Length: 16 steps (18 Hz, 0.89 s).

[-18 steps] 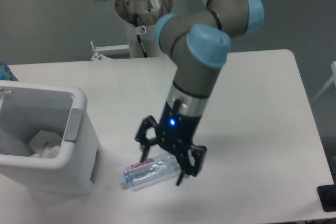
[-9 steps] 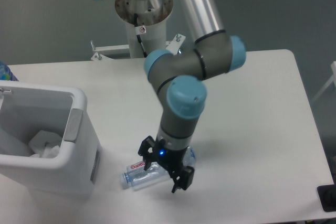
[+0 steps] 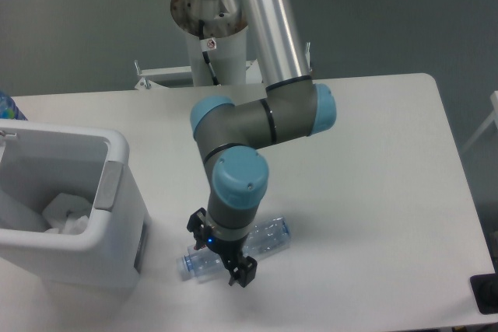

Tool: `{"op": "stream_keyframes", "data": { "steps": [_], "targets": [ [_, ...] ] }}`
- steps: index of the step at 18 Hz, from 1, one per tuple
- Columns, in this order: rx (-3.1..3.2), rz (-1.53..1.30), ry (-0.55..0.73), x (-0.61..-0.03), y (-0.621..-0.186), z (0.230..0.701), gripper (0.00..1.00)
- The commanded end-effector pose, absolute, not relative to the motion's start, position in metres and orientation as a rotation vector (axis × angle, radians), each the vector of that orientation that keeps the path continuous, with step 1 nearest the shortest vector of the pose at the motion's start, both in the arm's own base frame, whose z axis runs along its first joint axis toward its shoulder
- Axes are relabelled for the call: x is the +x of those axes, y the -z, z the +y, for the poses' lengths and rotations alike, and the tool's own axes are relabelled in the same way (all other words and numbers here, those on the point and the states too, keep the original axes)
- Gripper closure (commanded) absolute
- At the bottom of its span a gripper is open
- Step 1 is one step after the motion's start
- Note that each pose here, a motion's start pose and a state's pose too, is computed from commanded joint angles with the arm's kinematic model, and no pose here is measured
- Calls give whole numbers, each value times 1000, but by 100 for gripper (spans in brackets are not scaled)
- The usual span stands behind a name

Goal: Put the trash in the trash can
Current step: 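Close the gripper on the bottle's capped end and lift it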

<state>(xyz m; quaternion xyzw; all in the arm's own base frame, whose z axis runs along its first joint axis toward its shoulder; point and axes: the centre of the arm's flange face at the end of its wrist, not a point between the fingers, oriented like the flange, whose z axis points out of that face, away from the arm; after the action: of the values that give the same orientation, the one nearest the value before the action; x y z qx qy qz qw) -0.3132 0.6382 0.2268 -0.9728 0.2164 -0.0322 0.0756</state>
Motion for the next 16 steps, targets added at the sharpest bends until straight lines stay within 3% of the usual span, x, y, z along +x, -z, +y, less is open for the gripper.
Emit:
{"op": "stream_keyframes", "data": {
  "steps": [4, 13, 14, 16],
  "targets": [
    [-2953, 680, 134, -301, -215, 641, 0],
    [-3033, 722, 80, -306, -189, 652, 0],
    [-3030, 721, 75, -307, -191, 653, 3],
    [-3025, 720, 64, -308, -196, 655, 22]
  ]
}}
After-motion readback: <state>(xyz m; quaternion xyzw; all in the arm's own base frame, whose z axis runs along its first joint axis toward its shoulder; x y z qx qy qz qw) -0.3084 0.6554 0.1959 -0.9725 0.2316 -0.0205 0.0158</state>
